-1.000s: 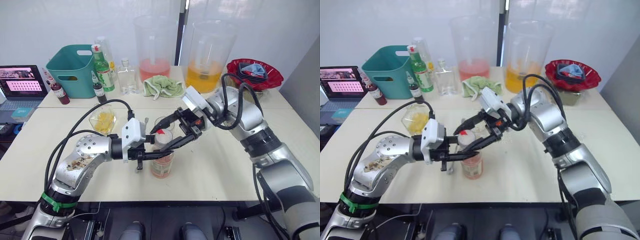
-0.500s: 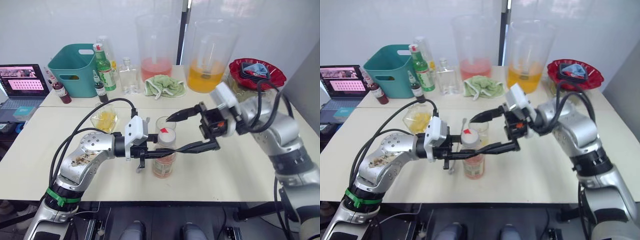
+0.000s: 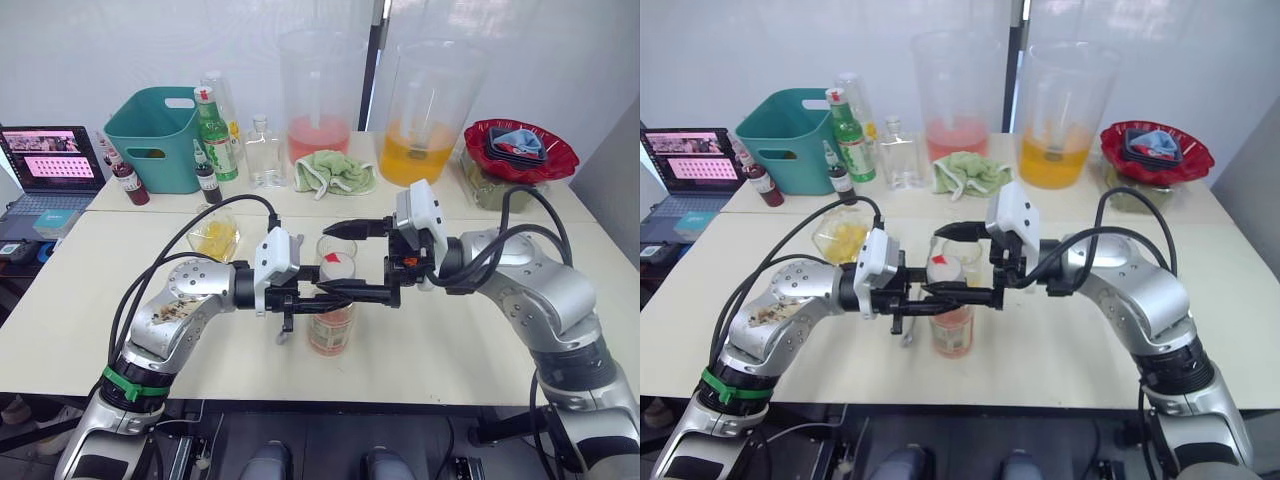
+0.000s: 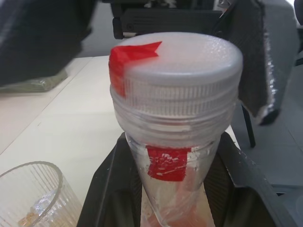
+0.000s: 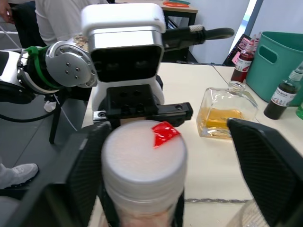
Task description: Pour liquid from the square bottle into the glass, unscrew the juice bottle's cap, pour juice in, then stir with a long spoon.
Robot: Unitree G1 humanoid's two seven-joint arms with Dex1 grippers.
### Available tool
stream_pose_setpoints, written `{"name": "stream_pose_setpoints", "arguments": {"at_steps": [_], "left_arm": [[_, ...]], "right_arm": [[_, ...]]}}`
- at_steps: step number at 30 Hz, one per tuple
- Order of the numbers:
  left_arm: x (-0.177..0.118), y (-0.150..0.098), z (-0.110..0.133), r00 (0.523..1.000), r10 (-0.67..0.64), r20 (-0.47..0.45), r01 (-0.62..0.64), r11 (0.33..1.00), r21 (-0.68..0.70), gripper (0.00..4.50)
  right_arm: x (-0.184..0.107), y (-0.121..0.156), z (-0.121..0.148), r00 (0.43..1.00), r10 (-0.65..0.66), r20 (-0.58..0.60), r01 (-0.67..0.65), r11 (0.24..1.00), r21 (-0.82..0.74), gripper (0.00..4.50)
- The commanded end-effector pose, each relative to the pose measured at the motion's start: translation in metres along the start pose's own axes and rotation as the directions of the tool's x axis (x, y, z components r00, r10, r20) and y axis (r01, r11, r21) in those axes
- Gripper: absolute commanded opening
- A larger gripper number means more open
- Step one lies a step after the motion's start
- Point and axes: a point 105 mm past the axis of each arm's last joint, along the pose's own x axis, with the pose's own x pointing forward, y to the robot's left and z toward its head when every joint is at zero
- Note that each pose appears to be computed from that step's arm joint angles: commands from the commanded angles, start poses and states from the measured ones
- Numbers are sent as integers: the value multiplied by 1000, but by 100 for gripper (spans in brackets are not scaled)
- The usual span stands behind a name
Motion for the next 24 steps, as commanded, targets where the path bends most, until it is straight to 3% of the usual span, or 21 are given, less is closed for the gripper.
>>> {"name": "stream_pose_setpoints", "arguments": {"at_steps": [1, 4, 8, 12, 18, 20, 24], "left_arm": [[1, -5, -12, 999, -10, -48, 9, 1000, -23, 132], [-2, -6, -13, 999, 7, -54, -9, 1000, -24, 132], [-7, -6, -13, 997, 33, -67, -34, 999, -19, 132], [-12, -7, -13, 995, 48, -85, -50, 999, -18, 132], [-15, -11, -14, 993, 63, -102, -65, 998, -17, 132], [-17, -12, -14, 992, 70, -106, -72, 997, -17, 132], [-17, -13, -15, 992, 69, -104, -72, 997, -26, 132]], "right_arm": [[-2, 1, 10, 1000, 17, 25, -16, 999, -36, 264], [0, 6, 10, 995, 94, 29, -92, 995, -49, 173], [0, 9, 9, 948, 318, 26, -314, 944, -102, 171], [2, 4, 7, 851, 525, -19, -520, 838, -163, 171], [15, -20, 20, 821, 567, -67, -570, 805, -166, 171], [12, -21, 25, 813, 577, -76, -581, 798, -158, 274], [3, -22, 36, 815, 577, -54, -578, 805, -136, 409]]}}
